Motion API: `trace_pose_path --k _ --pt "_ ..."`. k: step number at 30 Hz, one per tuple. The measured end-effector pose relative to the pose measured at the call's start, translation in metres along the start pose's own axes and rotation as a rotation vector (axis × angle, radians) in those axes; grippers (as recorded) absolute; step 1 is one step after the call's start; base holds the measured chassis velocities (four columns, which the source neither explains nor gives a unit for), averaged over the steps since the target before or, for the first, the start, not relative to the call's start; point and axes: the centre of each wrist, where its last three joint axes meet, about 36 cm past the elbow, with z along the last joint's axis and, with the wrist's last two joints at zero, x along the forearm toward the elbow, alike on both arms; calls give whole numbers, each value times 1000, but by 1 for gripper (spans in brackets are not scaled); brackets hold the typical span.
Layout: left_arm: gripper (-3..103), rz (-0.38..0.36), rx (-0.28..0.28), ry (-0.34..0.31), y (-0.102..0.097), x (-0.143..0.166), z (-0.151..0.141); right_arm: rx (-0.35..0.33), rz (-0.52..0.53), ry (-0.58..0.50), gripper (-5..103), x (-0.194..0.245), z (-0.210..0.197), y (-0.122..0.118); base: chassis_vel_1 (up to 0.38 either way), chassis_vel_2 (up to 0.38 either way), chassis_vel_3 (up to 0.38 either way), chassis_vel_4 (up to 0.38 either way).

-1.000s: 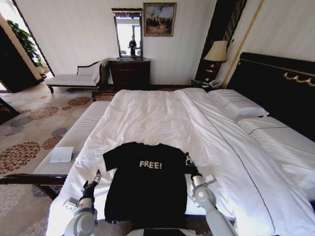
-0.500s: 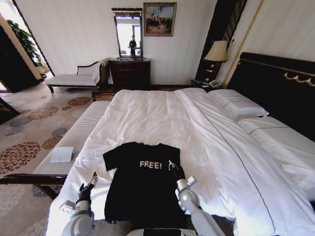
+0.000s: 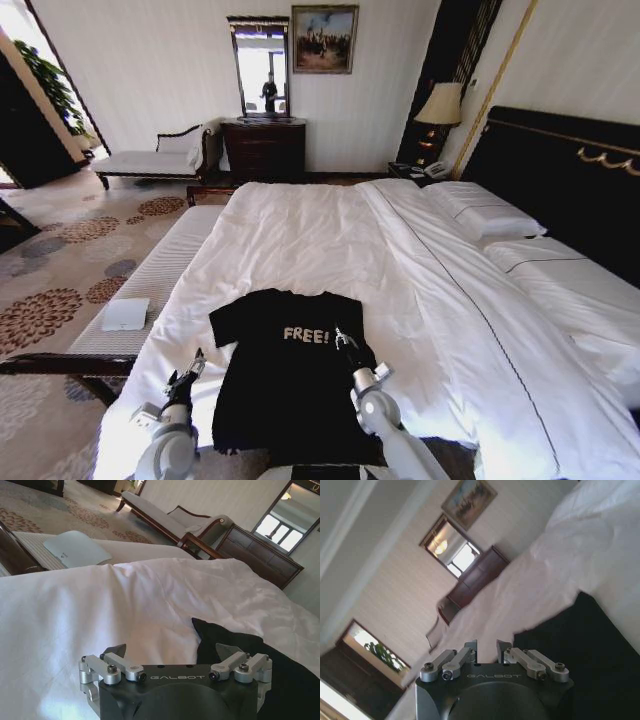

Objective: Fold the clothes on the bed.

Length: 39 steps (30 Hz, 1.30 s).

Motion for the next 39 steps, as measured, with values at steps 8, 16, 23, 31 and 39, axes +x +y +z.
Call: trace_pose_path --k 8,16,23,31,39 --pt "100 2 -2 3 0 -3 1 -115 101 -33 50 38 -36 34 0 0 0 0" --pt "100 -5 -1 -6 6 -1 -1 -102 321 29 77 46 -29 25 0 0 0 0" --pt "100 -5 3 -13 7 2 -2 -162 477 77 99 63 -24 46 0 0 0 0" --pt "100 0 5 -12 5 5 0 -221 492 83 103 60 -19 34 0 0 0 0" --pt "100 -3 -1 -18 8 6 -1 -239 469 62 80 44 -14 26 0 0 0 0"
